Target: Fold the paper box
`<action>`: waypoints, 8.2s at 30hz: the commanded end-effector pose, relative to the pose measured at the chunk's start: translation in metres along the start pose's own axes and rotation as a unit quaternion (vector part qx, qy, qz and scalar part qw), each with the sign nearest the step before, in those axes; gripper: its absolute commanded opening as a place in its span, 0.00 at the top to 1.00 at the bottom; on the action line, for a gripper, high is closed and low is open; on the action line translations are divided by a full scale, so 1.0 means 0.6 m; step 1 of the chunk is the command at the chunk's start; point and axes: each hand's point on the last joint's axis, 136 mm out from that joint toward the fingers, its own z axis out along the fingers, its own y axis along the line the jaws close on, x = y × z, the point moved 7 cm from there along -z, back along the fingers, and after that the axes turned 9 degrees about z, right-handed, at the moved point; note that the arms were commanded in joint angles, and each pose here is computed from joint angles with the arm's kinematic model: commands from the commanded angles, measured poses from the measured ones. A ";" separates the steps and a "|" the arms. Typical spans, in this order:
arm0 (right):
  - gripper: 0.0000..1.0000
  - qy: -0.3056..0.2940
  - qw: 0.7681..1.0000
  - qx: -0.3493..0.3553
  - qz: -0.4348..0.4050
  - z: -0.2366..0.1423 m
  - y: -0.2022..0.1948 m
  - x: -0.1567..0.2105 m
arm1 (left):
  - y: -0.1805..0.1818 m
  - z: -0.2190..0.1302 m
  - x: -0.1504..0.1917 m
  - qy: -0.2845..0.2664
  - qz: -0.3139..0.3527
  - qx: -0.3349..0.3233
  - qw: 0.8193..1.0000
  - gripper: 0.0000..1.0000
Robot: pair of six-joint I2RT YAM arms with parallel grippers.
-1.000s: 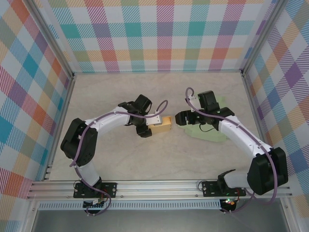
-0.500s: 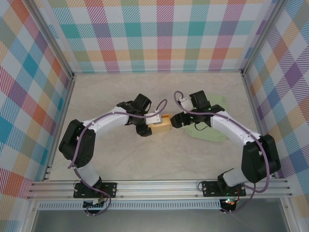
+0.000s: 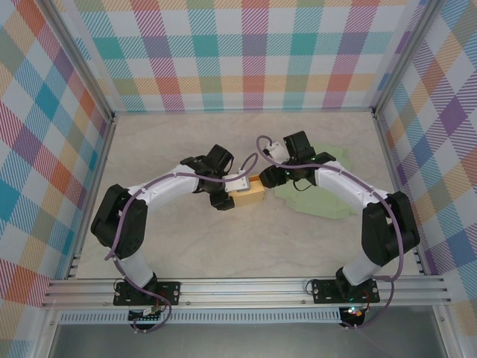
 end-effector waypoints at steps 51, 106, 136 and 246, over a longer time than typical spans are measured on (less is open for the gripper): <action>0.78 0.005 0.996 -0.007 0.088 0.000 0.030 -0.006 | 0.017 -0.012 -0.005 0.007 -0.027 -0.016 0.999 0.36; 0.93 0.039 0.997 0.012 0.058 0.006 0.073 -0.026 | 0.085 -0.102 0.009 -0.086 -0.404 -0.120 0.903 0.00; 0.93 0.062 0.997 0.001 0.054 0.033 0.077 -0.034 | 0.055 -0.218 0.056 -0.072 -0.479 -0.223 0.846 0.13; 0.97 0.111 0.976 -0.056 0.176 0.122 0.039 -0.065 | 0.074 -0.010 0.041 -0.216 -0.550 -0.149 0.793 0.99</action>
